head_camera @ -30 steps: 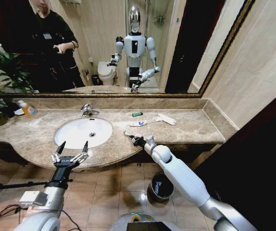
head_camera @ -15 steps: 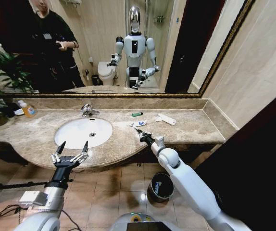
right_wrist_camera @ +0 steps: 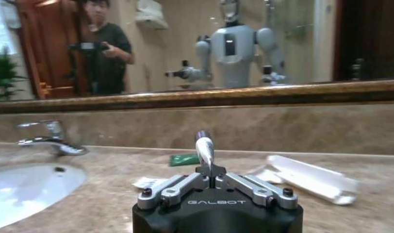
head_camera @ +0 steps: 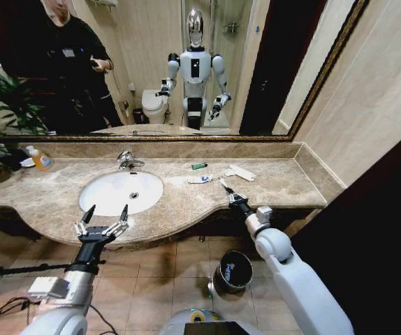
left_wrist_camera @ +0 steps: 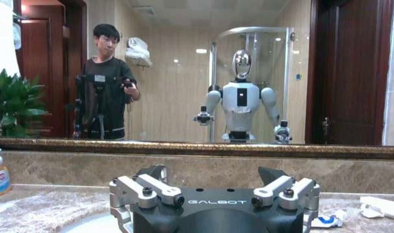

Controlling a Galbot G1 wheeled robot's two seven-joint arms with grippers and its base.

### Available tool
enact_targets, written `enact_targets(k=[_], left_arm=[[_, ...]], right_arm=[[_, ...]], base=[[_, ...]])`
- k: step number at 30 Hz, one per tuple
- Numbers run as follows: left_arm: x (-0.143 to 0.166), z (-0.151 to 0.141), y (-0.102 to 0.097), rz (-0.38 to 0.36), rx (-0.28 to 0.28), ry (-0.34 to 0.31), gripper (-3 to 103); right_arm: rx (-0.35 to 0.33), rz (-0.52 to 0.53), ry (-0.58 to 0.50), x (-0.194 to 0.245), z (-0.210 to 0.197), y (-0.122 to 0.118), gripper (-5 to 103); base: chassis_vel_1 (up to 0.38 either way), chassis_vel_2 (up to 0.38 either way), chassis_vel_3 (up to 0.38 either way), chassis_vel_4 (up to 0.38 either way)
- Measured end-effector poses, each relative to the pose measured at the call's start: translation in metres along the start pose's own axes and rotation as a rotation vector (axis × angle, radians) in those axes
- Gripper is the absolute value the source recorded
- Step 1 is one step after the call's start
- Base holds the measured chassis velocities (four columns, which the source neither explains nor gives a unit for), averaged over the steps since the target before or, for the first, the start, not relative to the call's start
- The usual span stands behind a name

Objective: Pick up the trash from the sink and place it in the trash bin.

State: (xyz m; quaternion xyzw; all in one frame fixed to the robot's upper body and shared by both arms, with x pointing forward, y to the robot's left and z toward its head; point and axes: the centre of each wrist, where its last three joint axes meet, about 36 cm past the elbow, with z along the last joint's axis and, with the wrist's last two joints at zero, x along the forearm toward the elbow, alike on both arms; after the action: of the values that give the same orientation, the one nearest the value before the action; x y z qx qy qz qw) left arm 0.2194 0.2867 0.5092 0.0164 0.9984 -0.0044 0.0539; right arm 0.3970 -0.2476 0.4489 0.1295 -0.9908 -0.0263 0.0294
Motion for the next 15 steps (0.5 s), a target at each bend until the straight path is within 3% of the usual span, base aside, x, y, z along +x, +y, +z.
enact_targets(k=[10, 15], left_arm=[[0.000, 0.000, 0.000, 0.000, 0.000, 0.000, 100], [0.000, 0.000, 0.000, 0.000, 0.000, 0.000, 100]], right_arm=[[-0.023, 0.053, 0.070, 0.064, 0.008, -0.008, 0], [-0.021, 0.058, 0.115, 0.090, 0.038, -0.009, 0]], base=[[0.000, 0.000, 0.000, 0.000], [0.000, 0.000, 0.000, 0.000]])
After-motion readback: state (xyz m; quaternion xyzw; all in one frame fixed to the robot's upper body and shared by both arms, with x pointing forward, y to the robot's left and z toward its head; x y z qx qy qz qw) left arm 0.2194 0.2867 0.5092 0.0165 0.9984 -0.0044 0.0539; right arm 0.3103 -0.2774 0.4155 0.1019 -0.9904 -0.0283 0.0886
